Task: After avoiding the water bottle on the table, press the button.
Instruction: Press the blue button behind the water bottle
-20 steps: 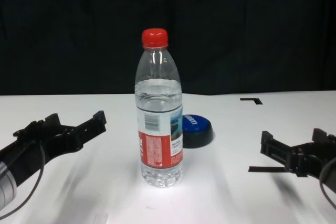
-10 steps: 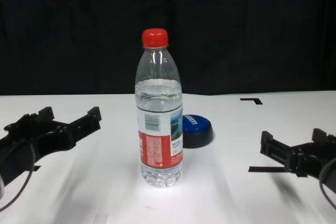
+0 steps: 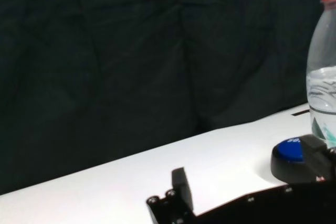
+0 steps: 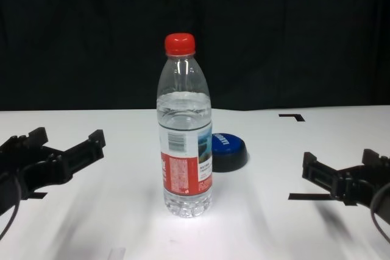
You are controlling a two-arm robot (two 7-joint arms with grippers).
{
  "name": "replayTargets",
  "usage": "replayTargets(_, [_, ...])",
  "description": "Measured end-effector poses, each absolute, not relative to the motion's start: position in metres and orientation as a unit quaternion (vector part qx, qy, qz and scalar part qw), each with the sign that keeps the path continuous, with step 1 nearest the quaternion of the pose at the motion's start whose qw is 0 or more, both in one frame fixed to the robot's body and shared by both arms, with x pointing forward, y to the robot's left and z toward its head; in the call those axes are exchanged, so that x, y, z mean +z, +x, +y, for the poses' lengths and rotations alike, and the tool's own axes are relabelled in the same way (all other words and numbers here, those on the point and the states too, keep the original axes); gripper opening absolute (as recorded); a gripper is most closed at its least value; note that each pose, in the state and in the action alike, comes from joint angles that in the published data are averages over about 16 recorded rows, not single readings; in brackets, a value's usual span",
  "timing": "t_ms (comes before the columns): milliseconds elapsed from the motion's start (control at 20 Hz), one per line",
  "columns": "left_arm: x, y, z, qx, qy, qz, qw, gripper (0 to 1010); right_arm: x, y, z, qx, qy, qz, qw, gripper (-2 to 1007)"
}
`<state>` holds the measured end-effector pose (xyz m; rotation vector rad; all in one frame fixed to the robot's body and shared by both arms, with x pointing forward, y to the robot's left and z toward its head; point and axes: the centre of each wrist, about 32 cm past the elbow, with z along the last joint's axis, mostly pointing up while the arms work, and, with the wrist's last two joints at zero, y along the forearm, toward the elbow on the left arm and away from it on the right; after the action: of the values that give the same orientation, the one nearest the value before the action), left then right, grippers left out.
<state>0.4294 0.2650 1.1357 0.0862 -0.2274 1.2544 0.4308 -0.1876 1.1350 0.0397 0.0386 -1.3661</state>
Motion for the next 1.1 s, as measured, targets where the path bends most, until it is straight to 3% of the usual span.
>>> replayTargets(1100, [1.131,0.392,0.256,0.586,0.041,-0.091,0.804,1003,1.135,0.431,-0.188,-0.631,0.018,0.018,0.775,1003])
